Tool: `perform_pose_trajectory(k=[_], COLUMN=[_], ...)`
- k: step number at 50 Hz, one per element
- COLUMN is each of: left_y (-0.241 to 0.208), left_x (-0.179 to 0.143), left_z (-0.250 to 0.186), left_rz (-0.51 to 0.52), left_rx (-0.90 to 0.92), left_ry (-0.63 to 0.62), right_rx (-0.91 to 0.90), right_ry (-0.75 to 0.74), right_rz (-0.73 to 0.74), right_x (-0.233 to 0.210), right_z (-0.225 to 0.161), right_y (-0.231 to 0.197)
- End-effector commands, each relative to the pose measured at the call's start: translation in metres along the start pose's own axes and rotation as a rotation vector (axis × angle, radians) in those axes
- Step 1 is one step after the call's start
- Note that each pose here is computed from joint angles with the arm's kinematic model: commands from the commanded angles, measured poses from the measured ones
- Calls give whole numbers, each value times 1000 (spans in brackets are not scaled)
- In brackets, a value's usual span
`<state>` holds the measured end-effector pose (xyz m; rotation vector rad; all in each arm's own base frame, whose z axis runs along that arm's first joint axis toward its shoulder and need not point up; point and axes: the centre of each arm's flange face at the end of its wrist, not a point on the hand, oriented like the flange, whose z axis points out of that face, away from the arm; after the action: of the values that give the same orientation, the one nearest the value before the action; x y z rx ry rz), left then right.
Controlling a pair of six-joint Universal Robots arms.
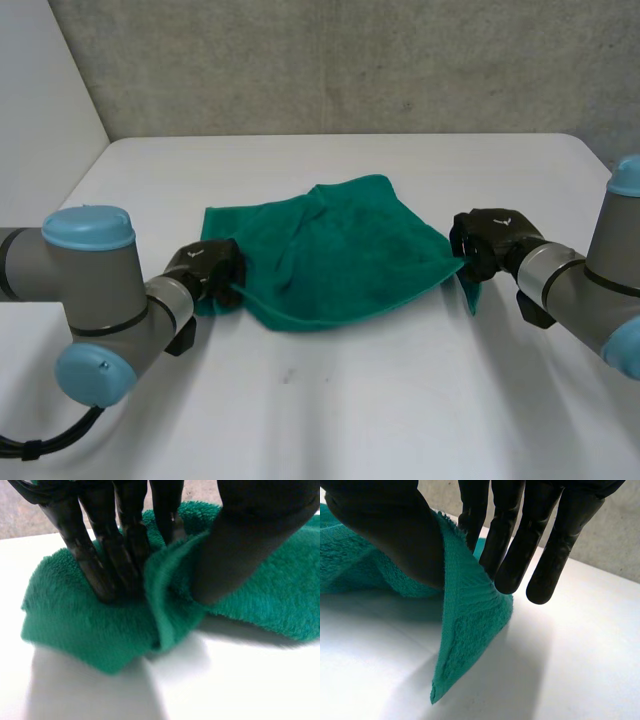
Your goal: Fold the towel.
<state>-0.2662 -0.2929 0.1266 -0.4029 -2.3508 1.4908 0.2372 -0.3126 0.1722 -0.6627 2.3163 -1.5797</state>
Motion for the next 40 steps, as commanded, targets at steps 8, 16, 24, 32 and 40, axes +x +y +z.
perform_pose_trajectory(k=[8,16,24,32,40], left_y=[-123,-158,-104,-52,-139], left_x=[10,33,20,-1,4], left_z=[-67,-128,-82,-23,6], left_rz=[102,332,510,574,646], left_rx=[343,335,72,-117,259], left_ry=[25,146,116,45,-43], right_rx=[159,30,-129,-265,119], right_ry=[42,24,-86,-115,152], right_rz=[-363,-624,-697,-695,-615], right_x=[-5,-15,-34,-36,-14], right_z=[-64,-115,-91,-50,-10], right_y=[-94,-120,-86,-48,-135])
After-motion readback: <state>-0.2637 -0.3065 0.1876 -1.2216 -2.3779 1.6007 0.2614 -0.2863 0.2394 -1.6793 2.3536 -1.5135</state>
